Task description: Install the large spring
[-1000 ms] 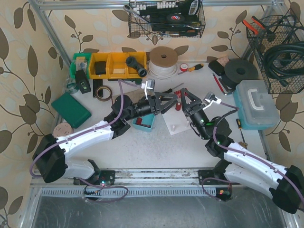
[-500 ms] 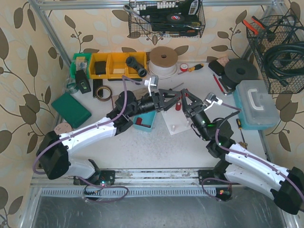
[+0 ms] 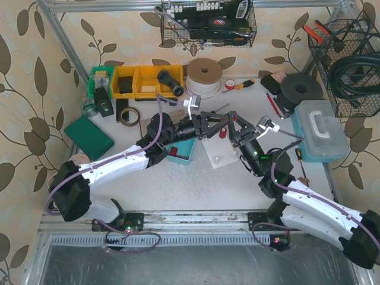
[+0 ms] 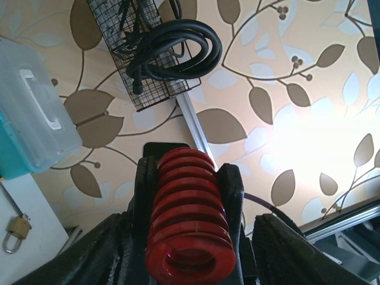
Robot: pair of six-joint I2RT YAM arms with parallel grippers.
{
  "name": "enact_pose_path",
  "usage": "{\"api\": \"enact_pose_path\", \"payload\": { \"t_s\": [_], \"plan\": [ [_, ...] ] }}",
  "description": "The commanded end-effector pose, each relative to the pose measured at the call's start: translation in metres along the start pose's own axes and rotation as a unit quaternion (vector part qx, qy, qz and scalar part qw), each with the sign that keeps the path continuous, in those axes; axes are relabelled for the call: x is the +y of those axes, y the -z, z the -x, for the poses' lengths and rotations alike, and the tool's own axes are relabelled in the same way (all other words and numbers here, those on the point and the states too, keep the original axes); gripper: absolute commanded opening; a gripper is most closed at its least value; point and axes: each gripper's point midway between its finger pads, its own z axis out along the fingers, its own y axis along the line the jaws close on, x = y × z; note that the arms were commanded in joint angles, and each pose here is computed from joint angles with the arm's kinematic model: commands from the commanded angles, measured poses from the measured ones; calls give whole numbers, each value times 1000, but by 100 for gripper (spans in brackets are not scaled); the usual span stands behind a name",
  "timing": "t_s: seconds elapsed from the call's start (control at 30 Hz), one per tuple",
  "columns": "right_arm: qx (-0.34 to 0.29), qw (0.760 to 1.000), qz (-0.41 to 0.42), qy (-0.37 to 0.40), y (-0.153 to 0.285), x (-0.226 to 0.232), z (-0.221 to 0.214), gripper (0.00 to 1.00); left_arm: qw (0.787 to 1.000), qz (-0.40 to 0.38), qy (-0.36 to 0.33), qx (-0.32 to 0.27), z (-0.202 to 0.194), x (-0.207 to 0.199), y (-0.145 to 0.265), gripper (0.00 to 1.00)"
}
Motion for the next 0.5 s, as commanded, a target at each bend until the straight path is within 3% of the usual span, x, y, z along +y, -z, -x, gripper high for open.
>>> {"api": "enact_pose_path", "payload": {
  "t_s": [0.0, 0.17, 0.27, 0.47],
  "plan": [
    [-14, 1000, 24, -5, 4, 13, 7, 0, 998, -54, -26, -2, 7, -34, -6, 57],
    [-16, 1000, 22, -5, 8, 12, 8, 0, 998, -56, -25, -8, 8, -32, -6, 38],
    [-17, 1000, 19, -4, 9, 9, 8, 0, 998, -49, -28, -12, 8, -32, -3, 34],
    [-20, 1000, 15, -3, 11, 6, 9, 0, 999, -35, -36, -19, 9, -29, 1, 56]
  ]
}}
